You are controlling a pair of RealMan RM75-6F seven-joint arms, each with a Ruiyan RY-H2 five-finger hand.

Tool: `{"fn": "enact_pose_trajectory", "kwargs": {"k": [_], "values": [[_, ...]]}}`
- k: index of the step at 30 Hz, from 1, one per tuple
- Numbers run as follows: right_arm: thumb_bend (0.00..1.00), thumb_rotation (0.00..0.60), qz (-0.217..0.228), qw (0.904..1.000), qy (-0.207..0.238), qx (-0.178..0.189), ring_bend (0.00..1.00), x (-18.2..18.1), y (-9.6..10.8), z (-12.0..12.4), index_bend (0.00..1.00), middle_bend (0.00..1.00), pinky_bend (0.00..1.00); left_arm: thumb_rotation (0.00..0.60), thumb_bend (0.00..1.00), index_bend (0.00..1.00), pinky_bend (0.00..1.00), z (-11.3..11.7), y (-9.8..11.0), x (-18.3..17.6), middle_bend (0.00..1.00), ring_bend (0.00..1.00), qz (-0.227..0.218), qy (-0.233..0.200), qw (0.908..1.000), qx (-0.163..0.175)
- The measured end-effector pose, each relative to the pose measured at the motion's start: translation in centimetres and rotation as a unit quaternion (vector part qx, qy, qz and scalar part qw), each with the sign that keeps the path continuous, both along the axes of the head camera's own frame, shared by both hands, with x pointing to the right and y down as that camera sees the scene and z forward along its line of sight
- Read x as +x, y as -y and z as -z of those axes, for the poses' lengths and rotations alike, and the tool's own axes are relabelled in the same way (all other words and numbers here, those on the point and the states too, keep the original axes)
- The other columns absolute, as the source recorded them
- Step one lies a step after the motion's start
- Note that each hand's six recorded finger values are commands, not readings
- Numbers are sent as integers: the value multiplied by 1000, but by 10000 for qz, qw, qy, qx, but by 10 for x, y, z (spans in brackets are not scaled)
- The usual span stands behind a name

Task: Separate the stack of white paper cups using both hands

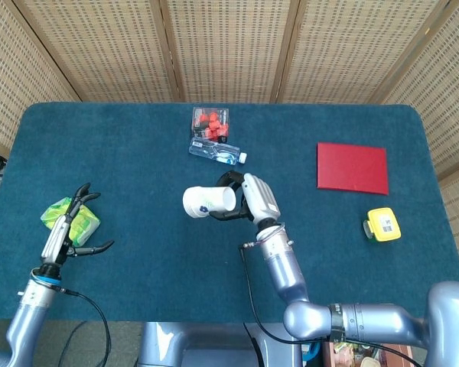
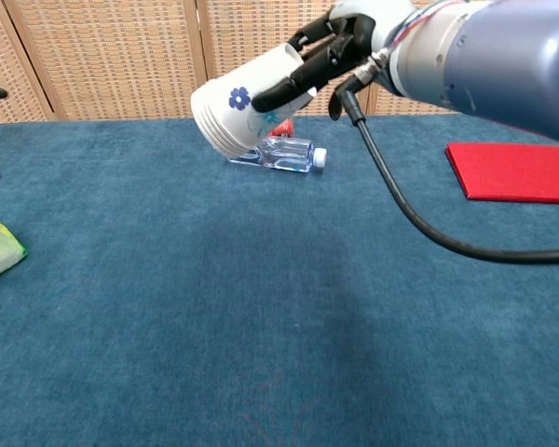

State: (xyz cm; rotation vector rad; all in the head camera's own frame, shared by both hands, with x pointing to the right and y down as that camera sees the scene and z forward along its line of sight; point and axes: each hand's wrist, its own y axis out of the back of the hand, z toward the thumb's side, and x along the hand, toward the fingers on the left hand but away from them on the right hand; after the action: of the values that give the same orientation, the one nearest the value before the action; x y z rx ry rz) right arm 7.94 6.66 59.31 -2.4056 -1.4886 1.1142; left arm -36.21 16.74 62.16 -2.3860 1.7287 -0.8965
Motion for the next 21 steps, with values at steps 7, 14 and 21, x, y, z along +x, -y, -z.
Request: {"fn": "enact_pose_trajectory", "kwargs": {"k": [7, 14, 21], "values": [[165, 600, 11, 9999, 2, 109, 500, -8, 9, 9, 779, 642, 731, 600, 142, 226, 0, -18, 5, 21, 0, 0, -42, -372, 9992, -110], [165, 600, 2, 9999, -16, 122, 500, -8, 13, 11, 779, 642, 731, 600, 141, 297, 0, -23, 11, 42, 0, 0, 128, -874, 9960, -123], [165, 600, -2, 9999, -54, 92, 500, -4, 14, 9, 779, 642, 731, 600, 141, 406, 0, -30, 15, 67, 0, 0, 479, -1591, 9861, -99]]}}
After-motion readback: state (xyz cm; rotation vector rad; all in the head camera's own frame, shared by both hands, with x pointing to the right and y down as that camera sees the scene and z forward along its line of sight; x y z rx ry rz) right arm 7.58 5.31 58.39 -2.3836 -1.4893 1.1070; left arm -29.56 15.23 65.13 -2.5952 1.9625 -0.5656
